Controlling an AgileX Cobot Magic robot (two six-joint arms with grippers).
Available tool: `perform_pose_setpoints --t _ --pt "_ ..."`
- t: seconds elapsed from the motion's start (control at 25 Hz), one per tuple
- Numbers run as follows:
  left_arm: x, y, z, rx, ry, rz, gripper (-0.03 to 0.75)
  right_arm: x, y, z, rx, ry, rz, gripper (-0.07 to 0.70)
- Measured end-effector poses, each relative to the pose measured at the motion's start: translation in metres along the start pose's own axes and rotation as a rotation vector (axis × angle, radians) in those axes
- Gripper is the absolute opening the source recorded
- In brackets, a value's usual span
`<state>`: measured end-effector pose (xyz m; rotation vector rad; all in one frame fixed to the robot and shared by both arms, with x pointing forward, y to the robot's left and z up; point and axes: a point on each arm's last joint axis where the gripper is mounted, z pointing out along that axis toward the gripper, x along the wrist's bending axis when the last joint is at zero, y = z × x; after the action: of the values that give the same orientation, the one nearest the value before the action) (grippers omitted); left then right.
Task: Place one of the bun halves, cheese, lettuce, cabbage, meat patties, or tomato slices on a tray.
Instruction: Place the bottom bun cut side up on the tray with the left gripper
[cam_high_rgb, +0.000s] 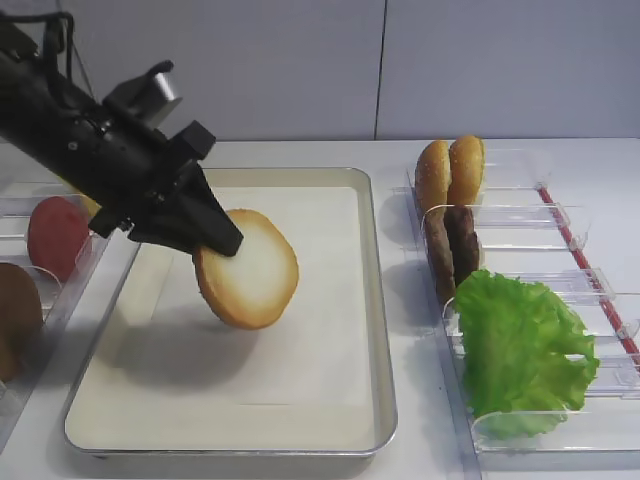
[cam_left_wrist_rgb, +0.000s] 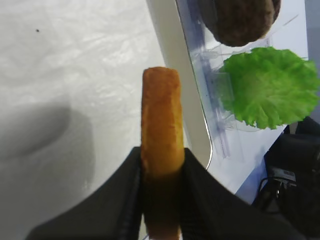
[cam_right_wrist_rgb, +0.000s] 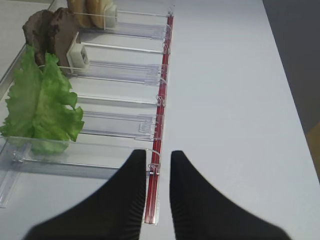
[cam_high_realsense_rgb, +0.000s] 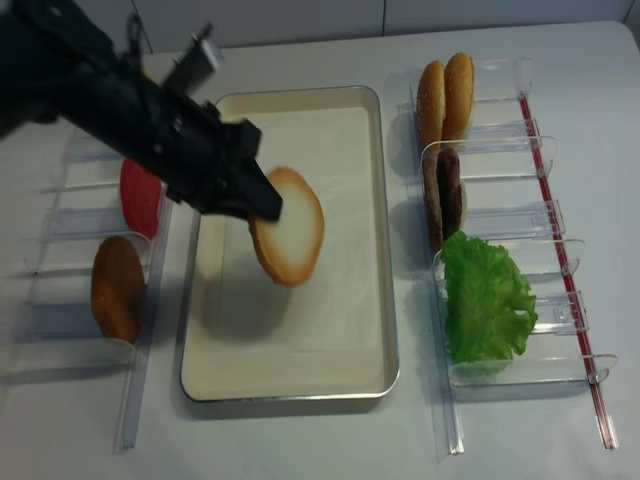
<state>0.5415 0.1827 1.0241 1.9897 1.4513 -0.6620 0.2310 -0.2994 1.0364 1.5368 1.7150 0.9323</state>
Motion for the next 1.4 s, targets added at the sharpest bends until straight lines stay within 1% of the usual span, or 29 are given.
perform_pose_setpoints --t 0.12,0.32,0.56,0.8,0.84,0.92,1.04,1.16,1.28,1.4 --pt "0.009 0.003 0.019 0.052 -0.012 -0.006 0.129 0.0 0.0 0.0 0.0 0.0 0.0 0.163" --pt "0.021 0.006 0.035 0.093 -0.02 -0.03 0.129 0.0 0.0 0.0 0.0 0.0 0.0 0.163" --pt "0.03 0.008 0.045 0.112 -0.025 -0.04 0.129 0.0 0.0 0.0 0.0 0.0 0.0 0.163" --pt "0.031 0.009 0.046 0.099 -0.016 -0.038 0.134 0.0 0.0 0.0 0.0 0.0 0.0 0.163" --pt "0.031 0.009 0.046 0.099 -0.016 -0.038 0.153 0.0 0.0 0.0 0.0 0.0 0.0 0.163" --pt "0.032 0.009 0.046 0.101 -0.004 -0.032 0.223 0.0 0.0 0.0 0.0 0.0 0.0 0.163" --pt "0.035 0.008 0.044 0.123 0.044 -0.031 0.375 0.0 0.0 0.0 0.0 0.0 0.0 0.163" --pt "0.039 0.009 0.04 0.148 0.117 -0.036 0.479 0.0 0.0 0.0 0.0 0.0 0.0 0.163" --pt "0.038 0.01 0.029 0.163 0.202 -0.035 0.51 0.0 0.0 0.0 0.0 0.0 0.0 0.163" --pt "0.035 0.014 0.015 0.153 0.297 -0.025 0.516 0.0 0.0 0.0 0.0 0.0 0.0 0.163"
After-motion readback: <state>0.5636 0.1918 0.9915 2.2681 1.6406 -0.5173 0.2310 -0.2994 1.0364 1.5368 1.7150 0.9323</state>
